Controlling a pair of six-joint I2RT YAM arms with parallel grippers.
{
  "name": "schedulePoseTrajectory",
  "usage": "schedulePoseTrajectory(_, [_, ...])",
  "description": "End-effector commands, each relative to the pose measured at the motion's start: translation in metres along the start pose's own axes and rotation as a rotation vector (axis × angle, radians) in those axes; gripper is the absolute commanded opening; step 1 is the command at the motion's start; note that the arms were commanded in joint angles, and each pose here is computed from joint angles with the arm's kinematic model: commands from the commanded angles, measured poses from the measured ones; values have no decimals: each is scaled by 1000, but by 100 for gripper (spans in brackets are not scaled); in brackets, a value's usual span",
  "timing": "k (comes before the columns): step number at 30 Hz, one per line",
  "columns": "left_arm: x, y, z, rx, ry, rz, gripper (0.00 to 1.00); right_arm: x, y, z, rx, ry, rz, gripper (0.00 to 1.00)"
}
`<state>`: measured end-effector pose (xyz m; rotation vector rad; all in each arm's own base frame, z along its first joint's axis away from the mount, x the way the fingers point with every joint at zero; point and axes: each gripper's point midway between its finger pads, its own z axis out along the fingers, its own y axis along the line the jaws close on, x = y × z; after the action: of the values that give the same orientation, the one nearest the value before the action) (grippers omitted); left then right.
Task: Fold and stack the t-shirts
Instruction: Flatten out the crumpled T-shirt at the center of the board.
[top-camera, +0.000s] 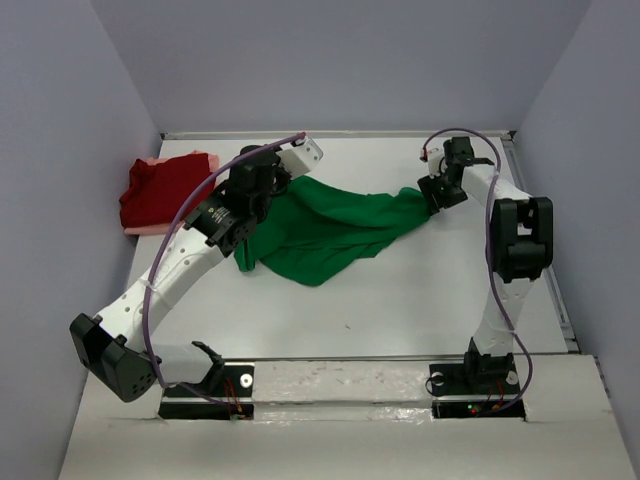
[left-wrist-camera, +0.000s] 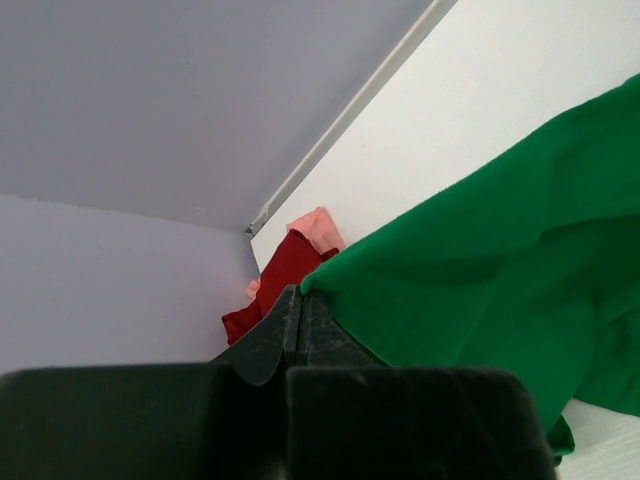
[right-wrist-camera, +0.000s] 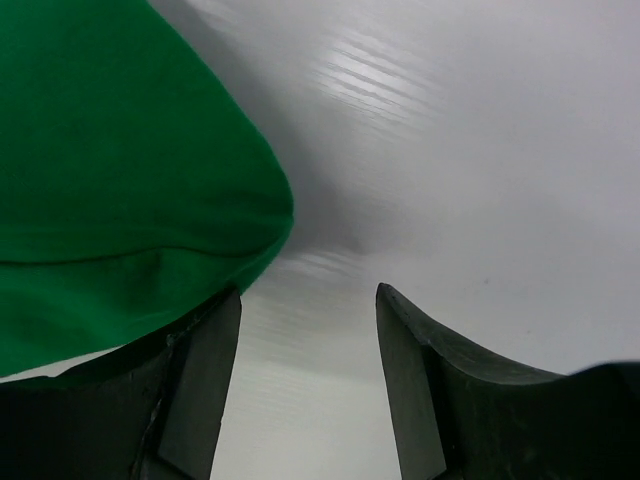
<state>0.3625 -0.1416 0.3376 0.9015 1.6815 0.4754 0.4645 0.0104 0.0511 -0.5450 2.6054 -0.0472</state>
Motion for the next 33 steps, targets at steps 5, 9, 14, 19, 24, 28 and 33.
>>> schedulePoseTrajectory(5, [-10, 14, -7, -40, -24, -21, 0, -29, 18, -4, -157, -67, 27, 59])
schedulePoseTrajectory(9, [-7, 11, -5, -34, -16, -14, 0, -33, 18, -3, -167, -69, 27, 58])
schedulePoseTrajectory(14, [-6, 8, -3, -26, -9, -12, 0, -36, 18, -1, -173, -72, 26, 57])
schedulePoseTrajectory(19, [-6, 7, -3, -24, -8, -15, 0, -26, 19, 17, -180, -32, 28, 56])
schedulePoseTrajectory(24, [-5, 7, -3, -21, -2, -7, 0, -16, 19, 40, -181, 14, 32, 53])
schedulePoseTrajectory(28, [-5, 6, -3, -17, -3, -7, 0, -14, 20, 45, -186, 22, 33, 44])
schedulePoseTrajectory(33, [-2, 3, -2, -9, 1, -11, 0, -13, 20, 39, -182, 20, 21, 8])
